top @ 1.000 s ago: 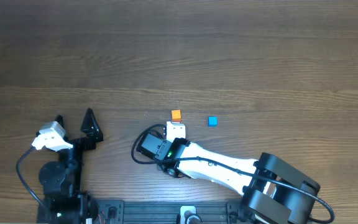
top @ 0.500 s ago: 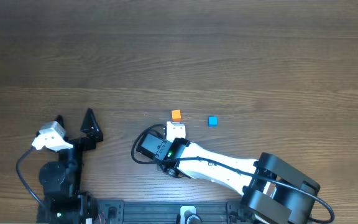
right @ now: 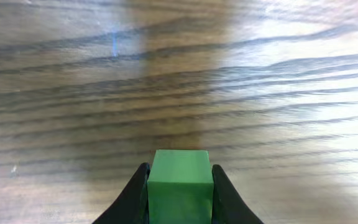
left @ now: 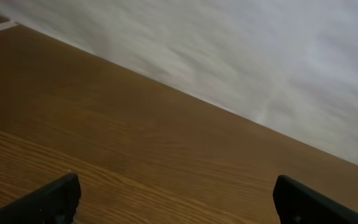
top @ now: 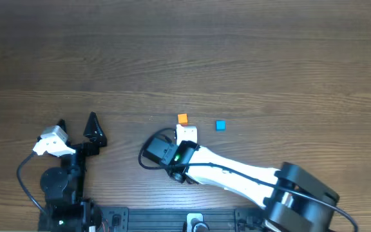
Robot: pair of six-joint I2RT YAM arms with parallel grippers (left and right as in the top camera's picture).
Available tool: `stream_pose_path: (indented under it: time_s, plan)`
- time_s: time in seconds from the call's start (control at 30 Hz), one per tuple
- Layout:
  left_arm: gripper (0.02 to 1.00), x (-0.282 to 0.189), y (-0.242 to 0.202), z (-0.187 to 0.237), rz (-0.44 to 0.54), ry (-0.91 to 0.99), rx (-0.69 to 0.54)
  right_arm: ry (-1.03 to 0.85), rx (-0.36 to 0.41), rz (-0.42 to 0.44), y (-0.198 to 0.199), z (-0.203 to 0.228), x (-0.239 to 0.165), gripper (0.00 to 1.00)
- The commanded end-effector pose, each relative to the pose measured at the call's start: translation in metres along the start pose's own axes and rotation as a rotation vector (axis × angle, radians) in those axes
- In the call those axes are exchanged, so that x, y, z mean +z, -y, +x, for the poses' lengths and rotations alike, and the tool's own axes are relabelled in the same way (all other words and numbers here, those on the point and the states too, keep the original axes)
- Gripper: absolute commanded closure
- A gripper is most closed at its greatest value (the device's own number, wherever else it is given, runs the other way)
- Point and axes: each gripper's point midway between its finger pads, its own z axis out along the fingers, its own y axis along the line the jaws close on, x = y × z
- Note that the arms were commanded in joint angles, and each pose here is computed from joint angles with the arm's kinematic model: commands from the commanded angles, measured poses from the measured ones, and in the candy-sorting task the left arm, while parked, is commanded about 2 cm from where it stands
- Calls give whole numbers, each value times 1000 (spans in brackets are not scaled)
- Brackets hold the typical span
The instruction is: Stack Cubes
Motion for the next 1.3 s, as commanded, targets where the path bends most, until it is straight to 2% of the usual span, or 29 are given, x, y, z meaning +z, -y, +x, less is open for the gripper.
stream_pose_path:
  time_s: [0.03,0.23,0.4,0.53,0.6,0.8,0.97,1.07,1.3]
  plan:
    - [18,0,2,2,11,-3,15,141,-11,-69,-11,-54,-63,991]
    - [18,0,2,2,11,-3,15,201,-44,-119,-17,-95,-111,991]
    - [18,0,2,2,12,-3,15,208,-19,-137,-10,-115,-120,989]
    - [18,0,2,2,11,-3,15,205,-8,-131,-3,-124,-116,991]
    - [23,0,2,2,11,-3,15,206,-43,-147,-5,-130,-113,991]
    - [18,0,2,2,11,-3,15,152,-31,-137,-2,-134,-93,989]
    - [20,0,2,2,11,-3,15,103,-54,-108,-9,-132,-67,989]
    - [20,0,2,2,12,-3,15,79,-57,-118,-18,-131,-53,991]
    - [18,0,2,2,11,-3,15,87,-54,-132,-25,-135,-46,989]
